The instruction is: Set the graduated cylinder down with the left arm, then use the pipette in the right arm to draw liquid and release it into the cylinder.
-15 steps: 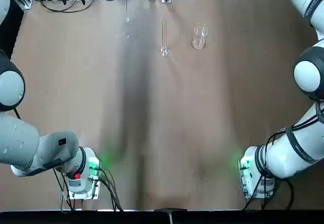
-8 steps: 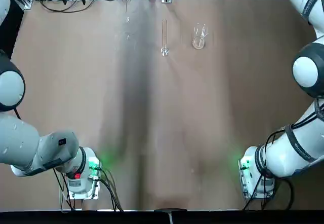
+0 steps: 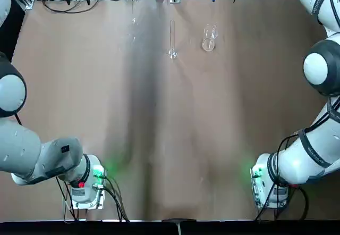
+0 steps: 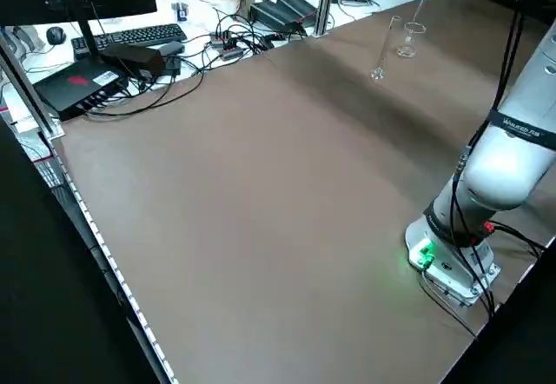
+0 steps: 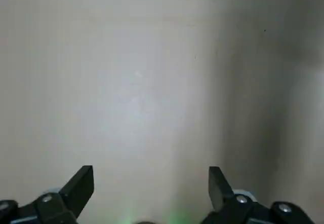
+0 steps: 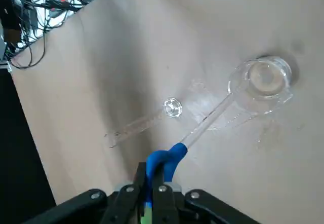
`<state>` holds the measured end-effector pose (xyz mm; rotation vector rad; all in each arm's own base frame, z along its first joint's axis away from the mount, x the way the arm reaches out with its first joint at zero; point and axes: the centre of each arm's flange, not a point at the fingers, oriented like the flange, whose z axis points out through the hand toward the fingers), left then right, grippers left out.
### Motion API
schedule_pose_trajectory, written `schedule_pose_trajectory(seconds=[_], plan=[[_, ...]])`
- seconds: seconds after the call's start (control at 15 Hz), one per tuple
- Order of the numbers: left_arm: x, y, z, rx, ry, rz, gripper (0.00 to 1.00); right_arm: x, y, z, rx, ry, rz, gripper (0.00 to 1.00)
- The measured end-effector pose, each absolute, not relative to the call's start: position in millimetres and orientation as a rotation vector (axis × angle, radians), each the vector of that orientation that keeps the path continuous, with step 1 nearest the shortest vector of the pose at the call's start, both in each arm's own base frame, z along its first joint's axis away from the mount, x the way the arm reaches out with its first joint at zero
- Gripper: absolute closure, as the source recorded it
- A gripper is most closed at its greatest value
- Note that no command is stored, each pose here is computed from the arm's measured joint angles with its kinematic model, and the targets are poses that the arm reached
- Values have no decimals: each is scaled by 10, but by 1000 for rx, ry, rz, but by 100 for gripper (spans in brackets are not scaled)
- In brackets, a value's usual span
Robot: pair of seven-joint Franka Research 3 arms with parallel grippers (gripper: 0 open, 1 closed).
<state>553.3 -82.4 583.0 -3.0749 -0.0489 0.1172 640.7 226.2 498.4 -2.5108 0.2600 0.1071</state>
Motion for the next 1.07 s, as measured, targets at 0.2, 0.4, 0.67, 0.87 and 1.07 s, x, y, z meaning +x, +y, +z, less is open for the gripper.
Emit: schedule_pose_trajectory(seconds=[0.2, 0.4, 0.67, 0.87, 1.07], plan=[[5532, -829, 5829, -3075, -48, 117, 0, 6425, 2234, 4834, -2519, 252, 129, 93], [5535, -828, 5819, -3075, -47, 120, 0, 6426, 2238, 4719, -2524, 258, 152, 93], [5545, -826, 5797, -3076, -47, 127, 0, 6463, 2247, 4450, -2535, 246, 192, 93], [5549, -825, 5789, -3076, -47, 129, 0, 6500, 2253, 4209, -2544, 241, 224, 93], [5560, -828, 5762, -3077, -45, 137, 0, 6528, 2259, 3979, -2551, 238, 255, 93]])
